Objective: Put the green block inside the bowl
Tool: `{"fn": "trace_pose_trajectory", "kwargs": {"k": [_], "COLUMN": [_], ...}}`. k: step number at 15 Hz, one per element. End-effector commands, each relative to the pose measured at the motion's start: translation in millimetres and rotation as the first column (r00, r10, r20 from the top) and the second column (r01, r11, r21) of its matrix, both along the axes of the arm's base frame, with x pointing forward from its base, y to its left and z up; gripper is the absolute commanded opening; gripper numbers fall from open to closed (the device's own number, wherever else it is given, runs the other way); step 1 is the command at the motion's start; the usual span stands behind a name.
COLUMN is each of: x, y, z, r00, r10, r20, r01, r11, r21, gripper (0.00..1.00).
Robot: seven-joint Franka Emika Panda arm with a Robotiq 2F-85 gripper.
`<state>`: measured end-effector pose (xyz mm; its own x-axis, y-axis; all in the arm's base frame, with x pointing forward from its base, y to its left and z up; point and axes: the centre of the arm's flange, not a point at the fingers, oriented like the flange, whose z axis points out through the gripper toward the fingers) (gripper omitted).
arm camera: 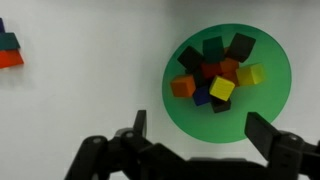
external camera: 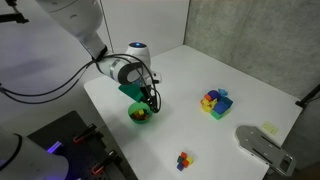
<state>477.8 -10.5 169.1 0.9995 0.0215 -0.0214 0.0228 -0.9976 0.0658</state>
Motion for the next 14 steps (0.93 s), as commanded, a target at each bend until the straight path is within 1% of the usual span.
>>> {"fn": "trace_pose_trajectory", "kwargs": {"k": [1, 4, 7, 10, 12, 14], "x": [7.2, 15.1, 16.6, 9.7, 3.1, -5.8], "y": [-29.8, -54.1, -70.6, -80.9, -85.5, -89.9], "z": [53.1, 94.0, 137.8, 182.0, 206.3, 227.4], "r00": [0.996, 0.99, 0.986, 0.985, 0.984, 0.984], "r10": [-0.088, -0.134, -0.164, -0.173, -0.178, -0.168], "r20": [-0.012, -0.036, -0.035, -0.019, -0.024, -0.059], "r01": [0.088, 0.134, 0.164, 0.173, 0.179, 0.169], "r11": [0.996, 0.991, 0.986, 0.985, 0.984, 0.985], "r21": [-0.009, -0.004, -0.007, 0.009, 0.013, 0.021], "gripper": [1.0, 1.0, 1.0, 1.0, 1.0, 1.0]}}
